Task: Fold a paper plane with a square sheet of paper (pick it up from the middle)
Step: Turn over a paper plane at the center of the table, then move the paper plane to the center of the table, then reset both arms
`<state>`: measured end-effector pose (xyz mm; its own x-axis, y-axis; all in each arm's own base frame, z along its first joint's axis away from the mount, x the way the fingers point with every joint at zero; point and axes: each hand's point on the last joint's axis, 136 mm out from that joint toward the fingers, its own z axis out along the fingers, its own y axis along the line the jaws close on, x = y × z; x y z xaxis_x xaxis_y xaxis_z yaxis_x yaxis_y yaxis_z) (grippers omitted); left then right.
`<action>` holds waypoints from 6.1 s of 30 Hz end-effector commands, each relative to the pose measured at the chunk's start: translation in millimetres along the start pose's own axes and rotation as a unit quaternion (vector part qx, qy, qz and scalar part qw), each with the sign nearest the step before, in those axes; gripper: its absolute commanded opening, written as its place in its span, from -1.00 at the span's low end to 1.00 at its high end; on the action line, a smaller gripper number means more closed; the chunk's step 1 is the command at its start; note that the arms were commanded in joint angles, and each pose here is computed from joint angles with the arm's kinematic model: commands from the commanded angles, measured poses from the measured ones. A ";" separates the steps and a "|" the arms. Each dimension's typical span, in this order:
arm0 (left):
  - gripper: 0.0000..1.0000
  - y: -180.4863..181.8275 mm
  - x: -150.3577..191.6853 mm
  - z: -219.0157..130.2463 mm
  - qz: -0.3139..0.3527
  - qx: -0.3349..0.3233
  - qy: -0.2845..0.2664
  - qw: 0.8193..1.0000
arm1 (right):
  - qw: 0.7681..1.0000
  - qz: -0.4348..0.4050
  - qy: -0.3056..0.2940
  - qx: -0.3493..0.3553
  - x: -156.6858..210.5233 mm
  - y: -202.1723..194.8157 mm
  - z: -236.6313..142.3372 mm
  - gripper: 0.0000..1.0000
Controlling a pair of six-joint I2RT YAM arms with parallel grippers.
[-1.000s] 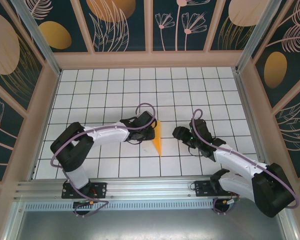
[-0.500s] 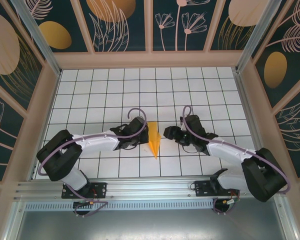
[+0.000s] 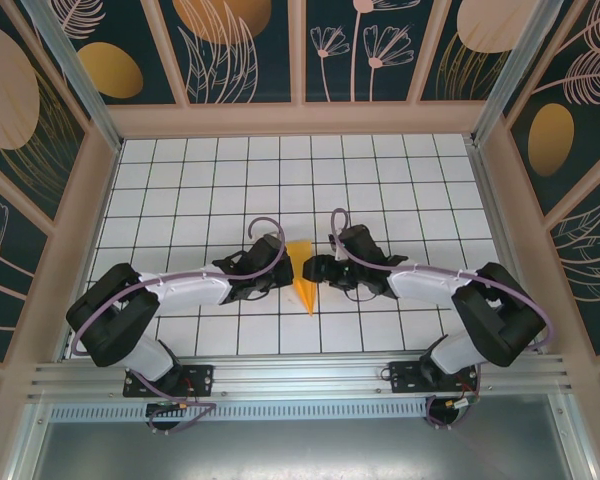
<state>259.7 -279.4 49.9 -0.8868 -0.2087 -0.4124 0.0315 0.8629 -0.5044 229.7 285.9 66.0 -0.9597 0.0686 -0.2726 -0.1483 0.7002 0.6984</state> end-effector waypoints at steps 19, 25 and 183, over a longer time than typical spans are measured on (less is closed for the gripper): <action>-1.00 0.4 0.6 -2.6 -0.008 0.013 -0.003 1.000 | 0.999 -0.043 0.019 -0.027 1.3 17.9 12.7 0.42; -1.00 0.7 0.7 -2.5 -0.008 0.012 -0.003 1.000 | 0.997 -0.051 0.035 -0.045 10.9 25.6 13.5 0.42; 0.97 91.1 -98.7 -144.8 0.030 -0.164 -0.322 0.932 | 0.802 -0.056 -0.422 0.419 -144.1 -161.2 -227.9 0.69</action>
<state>279.7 -149.4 149.9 -0.4953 -0.3733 -0.7844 -0.0860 0.9196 -0.3833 308.7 -8.0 117.5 -0.5246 0.2097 -0.8251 0.4187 0.9074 -0.0356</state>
